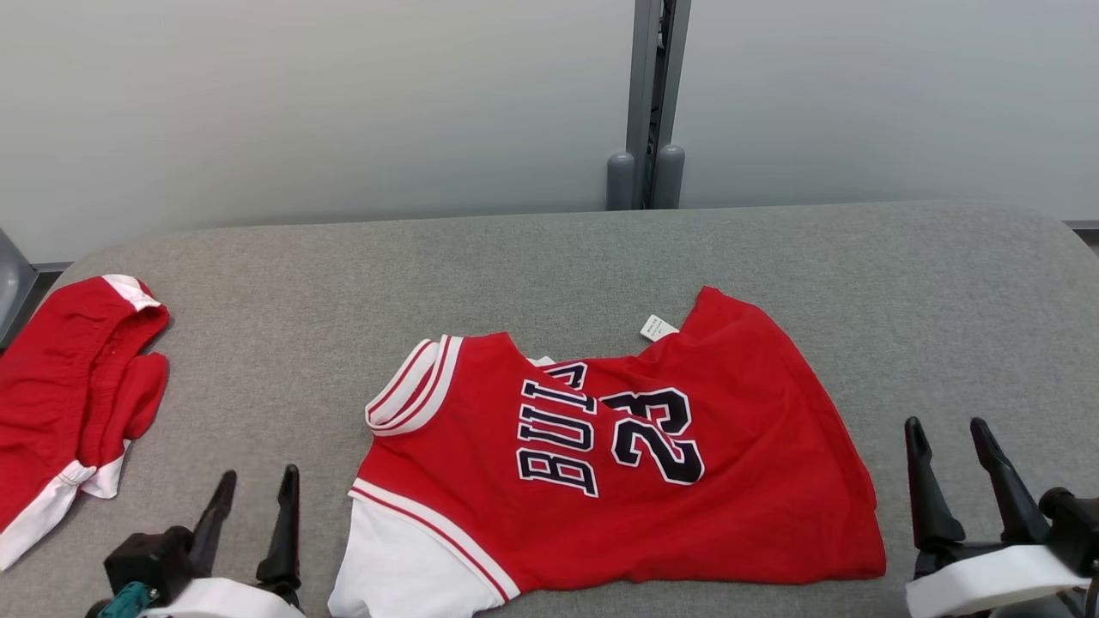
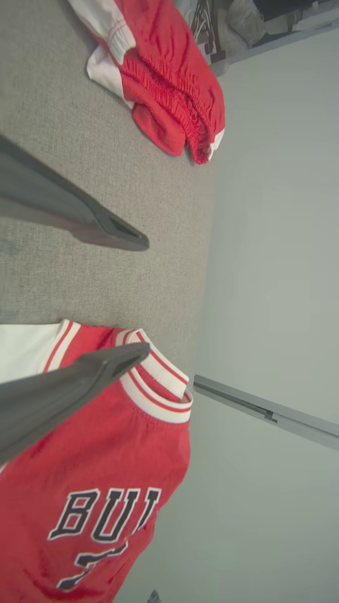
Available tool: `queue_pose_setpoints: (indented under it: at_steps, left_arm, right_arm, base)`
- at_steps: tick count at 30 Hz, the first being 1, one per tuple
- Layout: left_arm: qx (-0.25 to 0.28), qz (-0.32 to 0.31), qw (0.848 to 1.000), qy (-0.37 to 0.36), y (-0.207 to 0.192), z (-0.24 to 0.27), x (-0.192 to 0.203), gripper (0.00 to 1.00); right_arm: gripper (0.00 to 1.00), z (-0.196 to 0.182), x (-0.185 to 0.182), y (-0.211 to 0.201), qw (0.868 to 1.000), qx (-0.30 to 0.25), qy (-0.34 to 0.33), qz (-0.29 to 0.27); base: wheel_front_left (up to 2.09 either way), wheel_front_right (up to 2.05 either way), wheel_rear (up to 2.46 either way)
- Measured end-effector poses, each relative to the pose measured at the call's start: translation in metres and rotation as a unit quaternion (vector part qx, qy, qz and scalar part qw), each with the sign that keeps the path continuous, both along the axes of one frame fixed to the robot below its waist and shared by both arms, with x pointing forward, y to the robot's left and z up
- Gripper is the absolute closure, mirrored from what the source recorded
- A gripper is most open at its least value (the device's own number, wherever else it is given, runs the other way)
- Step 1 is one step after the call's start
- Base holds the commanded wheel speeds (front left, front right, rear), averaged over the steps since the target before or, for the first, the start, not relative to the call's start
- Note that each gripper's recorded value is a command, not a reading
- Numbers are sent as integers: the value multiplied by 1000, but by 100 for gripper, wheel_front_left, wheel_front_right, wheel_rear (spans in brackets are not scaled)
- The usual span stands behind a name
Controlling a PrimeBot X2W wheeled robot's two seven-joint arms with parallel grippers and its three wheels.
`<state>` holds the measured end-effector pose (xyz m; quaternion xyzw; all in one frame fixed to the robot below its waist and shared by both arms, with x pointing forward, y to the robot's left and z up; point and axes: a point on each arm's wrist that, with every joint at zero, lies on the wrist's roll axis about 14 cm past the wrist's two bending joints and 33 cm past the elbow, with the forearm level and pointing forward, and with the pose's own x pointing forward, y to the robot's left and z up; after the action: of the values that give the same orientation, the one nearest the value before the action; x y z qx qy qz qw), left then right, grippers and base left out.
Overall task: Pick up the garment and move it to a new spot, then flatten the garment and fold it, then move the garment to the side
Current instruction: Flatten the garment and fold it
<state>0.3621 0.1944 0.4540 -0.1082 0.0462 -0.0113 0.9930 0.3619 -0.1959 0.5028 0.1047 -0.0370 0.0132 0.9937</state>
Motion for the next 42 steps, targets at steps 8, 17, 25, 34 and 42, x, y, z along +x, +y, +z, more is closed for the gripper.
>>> queue_pose_setpoints:
  at_steps: [8, 17, 25, 34, 42]
  left_arm:
    - [-3, -47, 990, 130, -14, -42, -14, 0]
    - [-7, -67, 970, 235, -19, -59, -33, 0]
    - [-12, -98, 948, 303, -34, -68, -54, 0]
    - [-16, -121, 926, 358, -42, -84, -66, 0]
    - [-23, -141, 914, 380, -50, -95, -65, 0]
  right_arm:
    - [0, -47, -7, -8, 991, 23, 128, 17]
    - [0, -91, -23, -3, 959, 55, 273, 50]
    - [0, -111, -31, 6, 935, 71, 343, 63]
    - [0, -125, -32, 16, 923, 70, 373, 68]
    - [0, -133, -29, 21, 917, 75, 385, 71]
  base:
    - [0, 0, 0]
    - [0, 0, 0]
    - [0, 0, 0]
    - [0, 0, 0]
    - [0, 0, 0]
